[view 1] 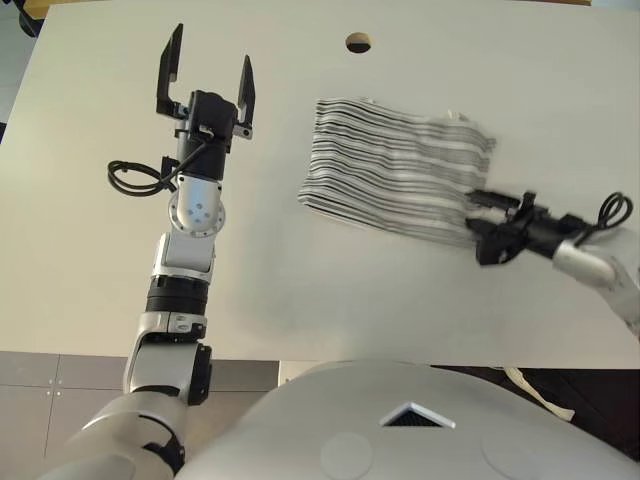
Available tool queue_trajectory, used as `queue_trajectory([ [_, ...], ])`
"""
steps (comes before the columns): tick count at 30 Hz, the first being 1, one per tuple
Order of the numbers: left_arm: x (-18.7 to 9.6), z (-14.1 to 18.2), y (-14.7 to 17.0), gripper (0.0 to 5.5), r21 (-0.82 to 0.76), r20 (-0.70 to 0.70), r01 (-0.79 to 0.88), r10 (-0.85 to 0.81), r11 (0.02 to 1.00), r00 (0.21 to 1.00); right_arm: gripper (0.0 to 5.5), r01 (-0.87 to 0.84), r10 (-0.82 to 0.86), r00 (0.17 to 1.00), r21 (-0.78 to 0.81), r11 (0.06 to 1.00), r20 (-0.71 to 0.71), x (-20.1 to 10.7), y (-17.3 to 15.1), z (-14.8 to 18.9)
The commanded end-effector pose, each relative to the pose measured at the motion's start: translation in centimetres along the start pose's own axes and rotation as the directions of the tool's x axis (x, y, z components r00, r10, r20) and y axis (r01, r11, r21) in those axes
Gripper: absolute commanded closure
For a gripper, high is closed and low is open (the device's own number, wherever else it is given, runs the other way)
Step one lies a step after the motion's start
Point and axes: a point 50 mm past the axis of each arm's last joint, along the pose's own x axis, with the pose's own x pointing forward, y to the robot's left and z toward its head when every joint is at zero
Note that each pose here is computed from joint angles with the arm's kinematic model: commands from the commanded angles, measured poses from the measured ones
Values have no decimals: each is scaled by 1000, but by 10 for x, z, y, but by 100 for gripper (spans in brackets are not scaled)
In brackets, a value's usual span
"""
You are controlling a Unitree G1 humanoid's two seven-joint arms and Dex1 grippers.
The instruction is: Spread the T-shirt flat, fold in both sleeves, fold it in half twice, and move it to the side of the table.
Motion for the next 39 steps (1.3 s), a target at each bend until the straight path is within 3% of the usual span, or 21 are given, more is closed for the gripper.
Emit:
queue_trajectory([
  [1, -9, 1, 12, 155, 17, -28, -24, 25, 1000, 999, 288, -159, 179, 956, -104, 982, 234, 9, 6, 53],
  [5, -10, 0, 13, 155, -5, -33, -11, 11, 1000, 999, 288, -178, 265, 881, -244, 953, 392, 48, 1, 88],
  [9, -8, -6, 17, 155, -18, -53, -29, 28, 999, 998, 288, -41, 197, 851, -313, 949, 487, 97, -26, 119],
  [13, -8, -8, 13, 155, -20, -57, -7, 5, 1000, 998, 288, 79, 31, 861, -194, 978, 507, 69, -53, 105],
  [17, -8, -5, 7, 155, -36, -39, 17, -19, 999, 999, 288, 247, -210, 914, -63, 967, 348, 36, -87, 56],
  [21, -6, 2, 2, 155, -52, -5, 44, -44, 998, 999, 288, 310, -304, 914, 19, 950, 270, 39, -100, 30],
  [25, -6, 7, 0, 155, -70, 14, 60, -60, 996, 998, 288, 188, -196, 972, 73, 980, 129, 82, -72, -5],
  [29, -6, 10, -1, 155, -75, 22, 70, -69, 995, 997, 288, 86, -93, 993, 106, 991, 65, 105, -37, -20],
  [39, -15, 4, 2, 155, 3, 12, 154, -154, 988, 988, 288, 231, -229, 973, 158, 960, -34, 68, -30, -33],
])
